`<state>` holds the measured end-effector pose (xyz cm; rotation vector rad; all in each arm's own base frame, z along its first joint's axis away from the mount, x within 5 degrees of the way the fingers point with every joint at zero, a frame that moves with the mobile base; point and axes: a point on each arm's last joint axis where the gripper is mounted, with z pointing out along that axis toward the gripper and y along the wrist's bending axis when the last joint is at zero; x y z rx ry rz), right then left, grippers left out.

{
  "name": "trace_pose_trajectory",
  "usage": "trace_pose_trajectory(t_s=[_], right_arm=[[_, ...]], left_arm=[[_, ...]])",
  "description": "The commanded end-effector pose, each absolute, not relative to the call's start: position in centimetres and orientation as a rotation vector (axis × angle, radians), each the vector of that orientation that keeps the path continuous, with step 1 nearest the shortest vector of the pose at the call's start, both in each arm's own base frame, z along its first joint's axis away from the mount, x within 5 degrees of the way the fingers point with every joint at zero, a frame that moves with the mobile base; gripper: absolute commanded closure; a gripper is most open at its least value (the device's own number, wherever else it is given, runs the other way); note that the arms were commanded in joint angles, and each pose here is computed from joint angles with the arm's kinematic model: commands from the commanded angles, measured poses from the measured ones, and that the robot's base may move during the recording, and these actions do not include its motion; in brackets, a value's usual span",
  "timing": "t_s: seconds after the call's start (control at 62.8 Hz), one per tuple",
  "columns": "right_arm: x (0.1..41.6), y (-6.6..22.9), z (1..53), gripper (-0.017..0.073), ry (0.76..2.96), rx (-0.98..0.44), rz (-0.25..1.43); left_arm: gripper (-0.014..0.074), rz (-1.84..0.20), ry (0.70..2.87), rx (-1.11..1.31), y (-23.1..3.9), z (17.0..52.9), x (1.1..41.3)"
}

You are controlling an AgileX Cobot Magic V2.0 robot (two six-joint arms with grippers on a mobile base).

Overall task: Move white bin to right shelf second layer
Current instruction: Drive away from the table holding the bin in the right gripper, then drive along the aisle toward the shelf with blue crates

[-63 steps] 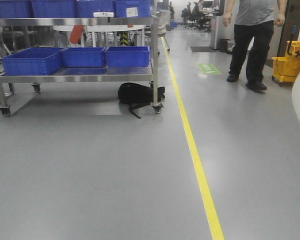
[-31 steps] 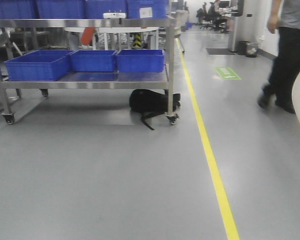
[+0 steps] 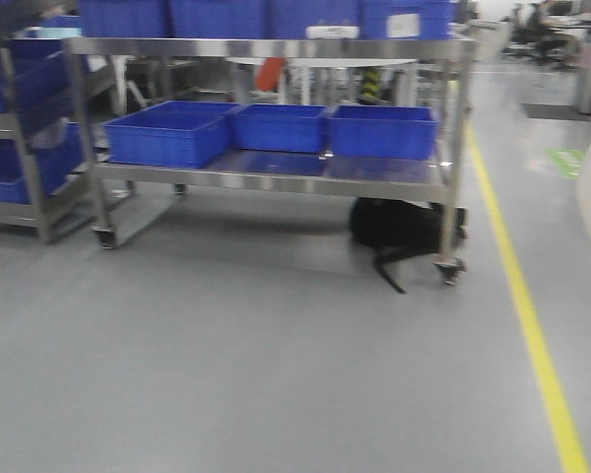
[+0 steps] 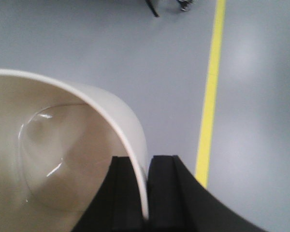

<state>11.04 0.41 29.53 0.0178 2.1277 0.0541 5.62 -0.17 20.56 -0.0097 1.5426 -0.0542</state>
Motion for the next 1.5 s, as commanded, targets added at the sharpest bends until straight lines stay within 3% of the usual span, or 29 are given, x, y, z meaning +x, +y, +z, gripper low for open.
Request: trace_pose_trajectory(t_s=[0.0, 1.48], right_arm=[[11.4, 0.39, 31.09, 0.0504, 2.017, 0.017, 0.055], [11.39, 0.39, 31.08, 0.0504, 2.018, 0.017, 0.055]], left_arm=[[0.0509, -0.064, 1.472, -0.018, -0.15, 20.47, 5.58], [0.0509, -0.064, 1.472, -0.018, -0.15, 20.47, 5.58]])
